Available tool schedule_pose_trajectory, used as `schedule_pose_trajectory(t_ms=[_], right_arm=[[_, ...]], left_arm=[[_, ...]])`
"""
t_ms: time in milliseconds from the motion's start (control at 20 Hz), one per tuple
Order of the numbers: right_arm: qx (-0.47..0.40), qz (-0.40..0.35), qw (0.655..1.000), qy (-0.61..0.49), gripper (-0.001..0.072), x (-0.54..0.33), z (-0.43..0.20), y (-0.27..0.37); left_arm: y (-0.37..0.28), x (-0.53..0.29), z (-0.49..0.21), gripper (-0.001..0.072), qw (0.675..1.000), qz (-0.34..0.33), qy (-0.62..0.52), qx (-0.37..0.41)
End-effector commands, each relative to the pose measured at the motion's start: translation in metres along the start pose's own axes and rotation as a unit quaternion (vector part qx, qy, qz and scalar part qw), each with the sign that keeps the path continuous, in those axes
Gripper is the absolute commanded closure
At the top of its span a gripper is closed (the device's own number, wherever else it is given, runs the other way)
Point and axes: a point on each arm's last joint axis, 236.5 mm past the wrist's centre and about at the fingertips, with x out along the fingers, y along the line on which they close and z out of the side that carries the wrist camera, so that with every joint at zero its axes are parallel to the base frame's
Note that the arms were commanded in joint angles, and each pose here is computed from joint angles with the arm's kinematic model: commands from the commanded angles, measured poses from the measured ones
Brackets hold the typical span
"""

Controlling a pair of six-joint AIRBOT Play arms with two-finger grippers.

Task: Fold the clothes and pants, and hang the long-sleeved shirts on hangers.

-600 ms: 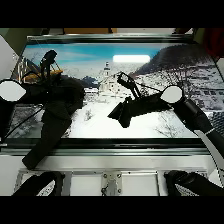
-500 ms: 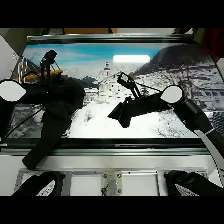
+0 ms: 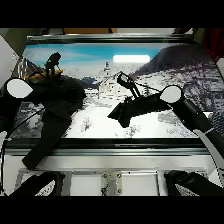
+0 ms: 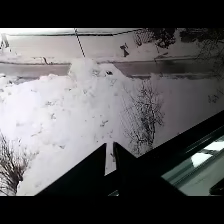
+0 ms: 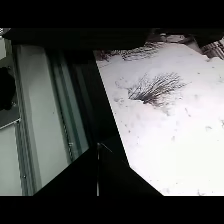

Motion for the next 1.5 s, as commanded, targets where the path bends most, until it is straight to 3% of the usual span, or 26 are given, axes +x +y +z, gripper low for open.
schedule_pose_trajectory(t_ms=[0, 100, 250, 350, 750, 800, 900, 950, 1100, 1200, 1300, 1450], right_arm=[[0.001, 0.001, 1.000, 0.000, 0.0693, 0.000, 0.000, 0.000], [0.000, 0.001, 1.000, 0.000, 0.0693, 0.000, 0.000, 0.000], [0.001, 0.001, 1.000, 0.000, 0.0692, 0.000, 0.000, 0.000], [0.001, 0.001, 1.000, 0.000, 0.0693, 0.000, 0.000, 0.000], [0.001, -0.003, 1.000, -0.003, 0.0693, 0.000, 0.001, -0.001], [0.001, -0.002, 1.000, -0.003, 0.0693, 0.000, 0.001, -0.001], [0.013, 0.017, 1.000, -0.002, 0.0693, 0.000, 0.001, 0.008], [0.018, 0.032, 0.999, 0.000, 0.0692, 0.000, 0.000, 0.015], [0.013, 0.002, 1.000, 0.009, 0.0696, -0.011, -0.003, 0.000], [0.058, -0.114, 0.992, 0.008, 0.0696, -0.048, 0.001, -0.050], [0.107, -0.250, 0.962, -0.032, 0.0696, -0.111, 0.010, -0.100], [0.165, -0.363, 0.909, -0.120, 0.0696, -0.199, 0.021, -0.127]], left_arm=[[0.024, 0.006, 0.005, -0.0005, 1.000, 0.017, 0.000, -0.022], [0.076, -0.004, 0.015, -0.0004, 0.994, 0.082, -0.021, -0.063], [0.181, -0.031, 0.006, -0.0004, 0.962, 0.242, -0.021, -0.126], [0.228, -0.033, -0.008, -0.0003, 0.944, 0.299, 0.007, -0.138], [0.298, 0.055, -0.052, -0.0002, 0.932, 0.306, 0.093, -0.170], [0.299, 0.062, -0.056, 0.0122, 0.931, 0.305, 0.100, -0.172], [0.294, 0.067, -0.058, 0.0616, 0.931, 0.303, 0.103, -0.177], [0.288, 0.065, -0.050, 0.0695, 0.933, 0.301, 0.096, -0.170], [0.221, 0.044, 0.019, 0.0695, 0.960, 0.257, 0.024, -0.107], [0.135, 0.024, 0.071, 0.0695, 0.979, 0.193, -0.039, -0.042], [0.043, 0.012, 0.097, 0.0695, 0.987, 0.133, -0.087, 0.031], [-0.080, 0.028, 0.093, 0.0695, 0.984, 0.047, -0.115, 0.130]])
